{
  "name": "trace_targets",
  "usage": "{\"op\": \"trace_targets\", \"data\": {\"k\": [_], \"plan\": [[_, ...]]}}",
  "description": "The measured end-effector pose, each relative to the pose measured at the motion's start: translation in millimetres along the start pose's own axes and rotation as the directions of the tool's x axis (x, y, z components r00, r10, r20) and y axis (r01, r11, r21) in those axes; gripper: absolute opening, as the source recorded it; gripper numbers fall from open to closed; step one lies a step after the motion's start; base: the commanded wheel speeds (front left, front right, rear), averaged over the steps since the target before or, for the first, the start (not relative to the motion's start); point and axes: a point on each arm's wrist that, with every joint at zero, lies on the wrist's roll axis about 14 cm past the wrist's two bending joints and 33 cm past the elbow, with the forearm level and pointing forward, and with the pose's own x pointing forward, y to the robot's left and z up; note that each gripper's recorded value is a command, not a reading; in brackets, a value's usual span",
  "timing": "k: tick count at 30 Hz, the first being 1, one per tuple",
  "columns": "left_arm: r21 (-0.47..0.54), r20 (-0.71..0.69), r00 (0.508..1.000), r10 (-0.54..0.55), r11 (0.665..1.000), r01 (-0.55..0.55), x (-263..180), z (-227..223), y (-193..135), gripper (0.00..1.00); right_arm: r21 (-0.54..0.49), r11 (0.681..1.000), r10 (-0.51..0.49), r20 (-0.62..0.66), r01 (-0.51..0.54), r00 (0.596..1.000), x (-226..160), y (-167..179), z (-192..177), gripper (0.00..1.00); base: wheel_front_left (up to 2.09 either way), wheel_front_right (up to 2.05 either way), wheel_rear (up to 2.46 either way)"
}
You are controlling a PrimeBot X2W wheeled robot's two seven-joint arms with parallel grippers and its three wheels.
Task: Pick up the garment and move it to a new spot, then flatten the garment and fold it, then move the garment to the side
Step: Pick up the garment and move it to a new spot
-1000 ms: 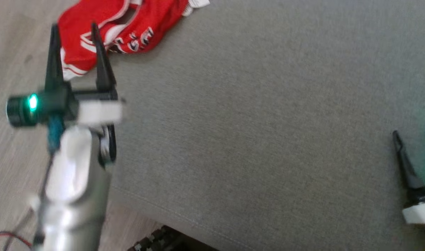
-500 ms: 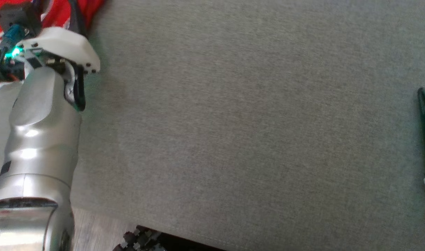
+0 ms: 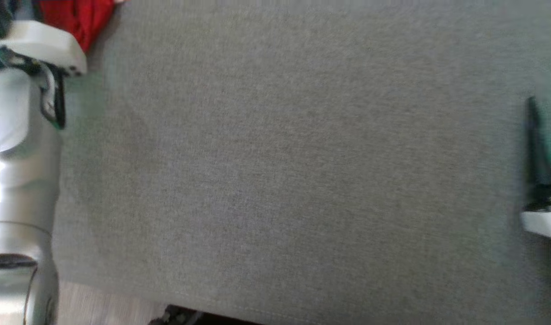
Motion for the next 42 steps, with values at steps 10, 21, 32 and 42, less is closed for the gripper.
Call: {"op": "trace_targets", "data": {"k": [10,21,32,42], "plan": [[0.153,0.44,0.871,-0.218,0.974,0.167,-74.0,135.5,-50.1,0.0,0.128,0.99,-0.06,0.036,0.055,0.998,-41.3,47.4,44.5,1.0,0.0,0.0,0.0],[0.273,0.598,0.533,-0.599,0.777,0.567,-184.4,215.6,-226.3,0.0,0.151,0.944,-0.311,0.116,0.292,0.943,-118.9,6.8,83.5,1.0,0.0,0.0,0.0],[0.294,0.364,0.266,-0.893,0.381,0.877,-258.0,114.4,-380.6,0.0,0.185,0.889,-0.436,0.055,0.42,0.898,-134.1,-25.6,63.6,1.0,0.0,0.0,0.0],[0.098,0.289,0.336,-0.896,0.377,0.921,-271.1,67.1,-385.3,1.0,0.18,0.89,-0.437,0.072,0.419,0.897,-131.7,-28.5,69.3,1.0,0.0,0.0,0.0]]}}
